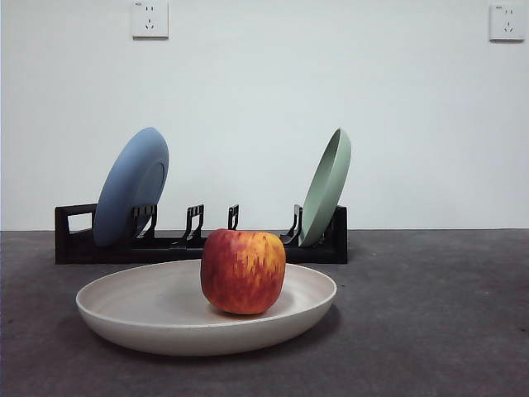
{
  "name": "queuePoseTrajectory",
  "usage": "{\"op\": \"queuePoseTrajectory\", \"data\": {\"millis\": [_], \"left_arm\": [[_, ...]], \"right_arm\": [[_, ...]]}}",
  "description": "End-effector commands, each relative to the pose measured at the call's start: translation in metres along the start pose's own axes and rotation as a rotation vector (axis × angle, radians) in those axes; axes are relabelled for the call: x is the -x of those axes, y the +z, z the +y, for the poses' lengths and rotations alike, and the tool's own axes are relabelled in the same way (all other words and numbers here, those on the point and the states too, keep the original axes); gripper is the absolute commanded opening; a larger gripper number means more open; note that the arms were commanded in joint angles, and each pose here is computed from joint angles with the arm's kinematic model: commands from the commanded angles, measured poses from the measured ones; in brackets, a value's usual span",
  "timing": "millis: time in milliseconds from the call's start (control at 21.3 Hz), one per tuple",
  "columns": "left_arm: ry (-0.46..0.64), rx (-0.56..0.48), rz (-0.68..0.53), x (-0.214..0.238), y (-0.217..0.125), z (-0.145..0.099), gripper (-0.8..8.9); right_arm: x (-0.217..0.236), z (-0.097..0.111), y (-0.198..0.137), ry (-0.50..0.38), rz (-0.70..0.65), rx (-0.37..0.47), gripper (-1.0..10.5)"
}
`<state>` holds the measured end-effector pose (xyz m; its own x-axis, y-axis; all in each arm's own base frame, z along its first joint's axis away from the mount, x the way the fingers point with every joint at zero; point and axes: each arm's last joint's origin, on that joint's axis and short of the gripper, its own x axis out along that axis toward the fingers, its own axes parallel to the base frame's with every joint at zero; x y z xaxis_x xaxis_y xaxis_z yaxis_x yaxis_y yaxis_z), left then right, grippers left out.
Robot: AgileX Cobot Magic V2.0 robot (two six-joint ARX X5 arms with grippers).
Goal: Take the yellow plate from the plate rack,put the plate on the table,take the apple from the table,put the apple in the plate
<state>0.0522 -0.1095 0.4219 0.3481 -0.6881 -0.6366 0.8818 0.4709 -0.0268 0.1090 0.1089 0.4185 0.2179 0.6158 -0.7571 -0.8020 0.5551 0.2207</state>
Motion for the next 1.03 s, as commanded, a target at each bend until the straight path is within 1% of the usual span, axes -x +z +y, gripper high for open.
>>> {"op": "queuePoseTrajectory", "data": {"millis": [47,423,939,986,1033], "left_arm": [[-0.002,0.000,0.004,-0.0010,-0.0006,0.0001,-0.08],[0.005,-0.001,0.003,-0.0010,-0.0006,0.0004,-0.03],[0.006,-0.004,0.004,-0.0010,-0.0006,0.0004,-0.03],[0.012,-0.011,0.002,-0.0008,-0.0005,0.0005,-0.03],[0.044,-0.037,-0.001,-0.0006,-0.0002,0.0015,-0.03]], "right_arm": [[0.0013,0.0010,-0.0031,0.004,0.018,-0.031,-0.1],[-0.0009,-0.0002,-0.0019,-0.009,0.025,-0.032,0.0],[-0.0006,-0.0063,-0.0019,-0.214,0.035,-0.030,0.0],[-0.0005,-0.0068,-0.0020,-0.231,0.036,-0.029,0.0],[-0.0002,-0.0074,-0.0021,-0.253,0.037,-0.029,0.0]]}}
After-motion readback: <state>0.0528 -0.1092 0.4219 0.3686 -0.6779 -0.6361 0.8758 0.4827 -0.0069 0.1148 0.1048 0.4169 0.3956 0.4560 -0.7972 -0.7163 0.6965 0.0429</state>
